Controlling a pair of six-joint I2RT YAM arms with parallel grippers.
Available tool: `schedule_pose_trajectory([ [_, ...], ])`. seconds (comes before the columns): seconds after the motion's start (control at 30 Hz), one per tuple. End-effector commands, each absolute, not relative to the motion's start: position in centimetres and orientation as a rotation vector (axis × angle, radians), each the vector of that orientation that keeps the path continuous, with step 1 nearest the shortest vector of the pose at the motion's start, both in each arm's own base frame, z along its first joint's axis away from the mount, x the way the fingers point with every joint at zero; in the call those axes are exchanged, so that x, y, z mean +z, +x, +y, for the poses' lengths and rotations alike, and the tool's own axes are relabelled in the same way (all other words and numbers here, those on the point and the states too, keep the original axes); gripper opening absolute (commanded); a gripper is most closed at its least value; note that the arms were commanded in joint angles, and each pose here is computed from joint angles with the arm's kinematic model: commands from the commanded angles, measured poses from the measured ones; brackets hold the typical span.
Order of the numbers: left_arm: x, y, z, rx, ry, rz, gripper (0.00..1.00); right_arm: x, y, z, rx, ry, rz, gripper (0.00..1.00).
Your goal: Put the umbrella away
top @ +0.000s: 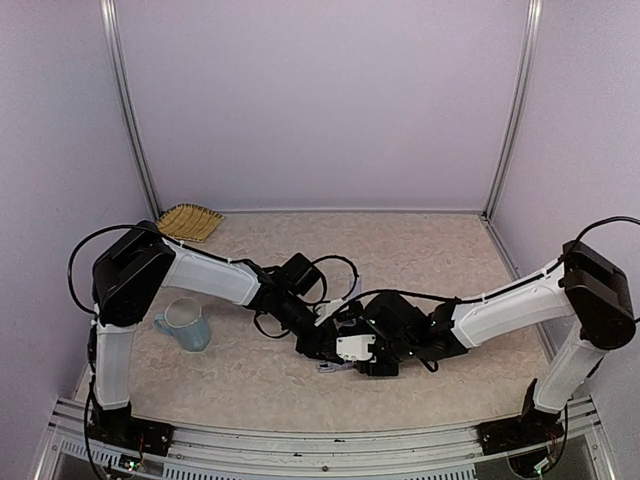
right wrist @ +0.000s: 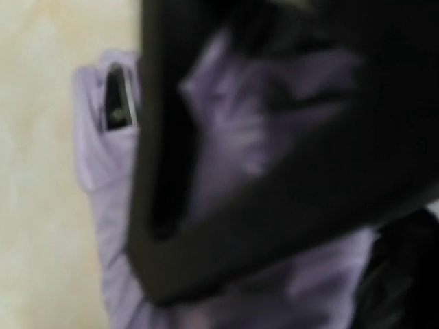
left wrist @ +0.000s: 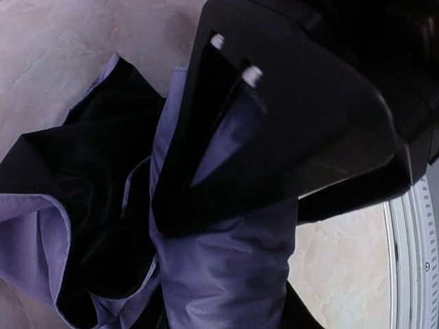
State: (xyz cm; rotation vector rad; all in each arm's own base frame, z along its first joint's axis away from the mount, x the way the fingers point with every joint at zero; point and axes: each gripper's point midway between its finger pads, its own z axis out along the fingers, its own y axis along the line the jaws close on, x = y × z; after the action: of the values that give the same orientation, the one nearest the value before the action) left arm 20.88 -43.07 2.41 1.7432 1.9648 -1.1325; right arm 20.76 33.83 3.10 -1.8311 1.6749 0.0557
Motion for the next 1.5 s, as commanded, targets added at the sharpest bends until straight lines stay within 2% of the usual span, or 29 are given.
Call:
schedule_pose_trajectory([
  [0.0,-5.3,15.3,-35.9,-1.087,1.866,2.405,0.26,0.9,20.1,33.2,0.013,-1.889,1.726,0.33],
  [0.03,-4.7,15.4,-36.3,-1.122,1.857,2.365,0.29,0.6,20.0,32.9,0.006,-1.893,1.741,0.31],
  [0.07,-3.7,15.7,-36.8,-1.145,1.850,2.306,0.39,0.2,19.9,32.7,0.002,-1.899,1.760,0.28],
  [0.17,-0.5,16.9,-38.3,-1.171,1.797,2.111,0.69,-0.8,19.1,32.1,0.025,-1.939,1.810,0.19],
  [0.23,2.3,18.0,-39.1,-1.179,1.731,1.984,0.96,-1.5,18.3,31.6,0.054,-1.970,1.856,0.16],
  [0.27,3.6,18.6,-39.2,-1.174,1.688,1.925,0.98,-1.7,18.0,31.5,0.072,-1.979,1.881,0.14],
  [0.47,13.6,20.8,-37.5,-0.948,1.439,1.492,0.99,-1.6,15.6,32.0,0.378,-1.989,2.037,0.08],
  [0.63,15.9,18.4,-34.8,-0.772,1.406,1.284,0.99,-0.9,13.7,32.4,0.710,-1.974,2.166,0.07],
  [0.87,12.8,14.4,-36.0,-0.535,1.621,1.188,0.99,-1.5,12.0,32.0,1.049,-1.932,2.426,0.05],
  [0.97,10.6,14.9,-36.8,-0.433,1.708,1.217,0.97,-2.2,11.5,31.7,1.160,-1.910,2.504,0.06],
  [1.13,6.0,16.9,-37.8,-0.302,1.861,1.341,0.94,-3.6,11.9,31.3,1.180,-1.882,2.597,0.06],
  [1.3,2.6,18.0,-38.6,-0.313,1.923,1.506,0.80,-4.2,13.3,31.7,1.164,-1.860,2.577,0.06],
  [1.4,1.5,17.4,-38.6,-0.373,1.947,1.560,0.59,-4.3,14.6,32.3,1.146,-1.813,2.570,0.08],
  [1.47,1.0,16.6,-38.4,-0.419,1.969,1.589,0.50,-4.4,15.8,32.6,1.117,-1.763,2.565,0.12],
])
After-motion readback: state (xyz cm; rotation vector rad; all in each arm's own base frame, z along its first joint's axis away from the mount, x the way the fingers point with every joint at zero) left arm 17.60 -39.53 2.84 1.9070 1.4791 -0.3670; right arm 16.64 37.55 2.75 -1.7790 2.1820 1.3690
